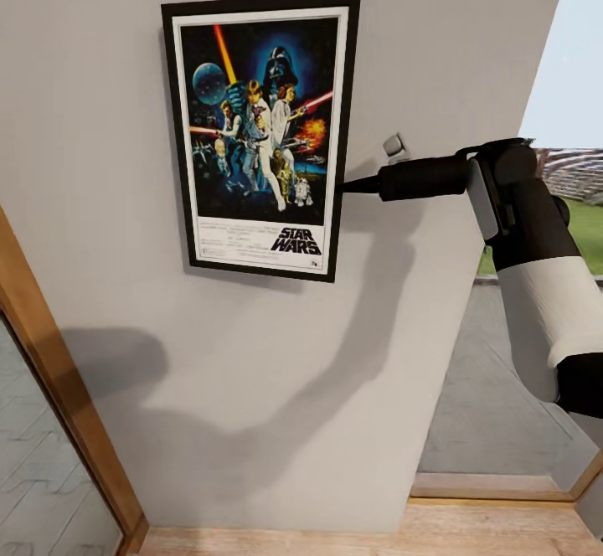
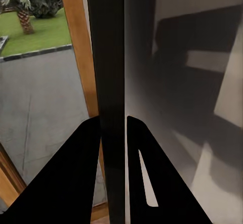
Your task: Pick up the poster from the kitchen countertop and hang it on one of the wall nails in the kitchen.
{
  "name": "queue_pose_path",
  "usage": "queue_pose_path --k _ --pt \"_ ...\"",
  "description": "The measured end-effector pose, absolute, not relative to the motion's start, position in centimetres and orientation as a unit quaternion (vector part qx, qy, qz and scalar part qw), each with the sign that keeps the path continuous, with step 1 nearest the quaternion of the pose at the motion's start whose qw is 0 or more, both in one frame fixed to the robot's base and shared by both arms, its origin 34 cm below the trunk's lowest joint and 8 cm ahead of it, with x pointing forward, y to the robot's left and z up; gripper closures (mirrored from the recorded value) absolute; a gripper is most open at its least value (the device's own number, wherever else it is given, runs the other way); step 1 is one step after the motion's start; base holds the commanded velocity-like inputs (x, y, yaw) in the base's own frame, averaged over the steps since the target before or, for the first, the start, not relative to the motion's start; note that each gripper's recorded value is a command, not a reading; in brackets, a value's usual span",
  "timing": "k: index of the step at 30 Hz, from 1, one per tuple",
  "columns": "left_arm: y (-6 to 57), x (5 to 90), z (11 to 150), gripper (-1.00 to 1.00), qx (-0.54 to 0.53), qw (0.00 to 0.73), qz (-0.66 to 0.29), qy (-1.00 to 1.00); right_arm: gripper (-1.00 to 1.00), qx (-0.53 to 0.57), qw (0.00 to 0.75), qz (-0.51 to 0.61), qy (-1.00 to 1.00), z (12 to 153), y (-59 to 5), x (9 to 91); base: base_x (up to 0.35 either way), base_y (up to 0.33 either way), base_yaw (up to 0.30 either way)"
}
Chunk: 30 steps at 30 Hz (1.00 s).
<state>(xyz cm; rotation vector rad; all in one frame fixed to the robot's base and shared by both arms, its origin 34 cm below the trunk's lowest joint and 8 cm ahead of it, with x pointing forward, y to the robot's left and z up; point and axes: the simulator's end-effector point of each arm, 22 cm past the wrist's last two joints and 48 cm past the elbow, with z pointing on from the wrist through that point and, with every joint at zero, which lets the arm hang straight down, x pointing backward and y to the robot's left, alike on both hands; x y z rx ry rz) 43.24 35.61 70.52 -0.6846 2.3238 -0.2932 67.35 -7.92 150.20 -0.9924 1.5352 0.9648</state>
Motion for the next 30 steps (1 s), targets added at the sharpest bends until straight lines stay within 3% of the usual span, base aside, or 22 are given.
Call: queue_pose_path --k 30 --pt "35.65 43.23 70.53 -1.00 -0.263 0.344 -0.113 0.894 1.00 -0.412 0.511 0.402 0.638 150.24 -7.89 67.30 0.028 0.000 0.000"
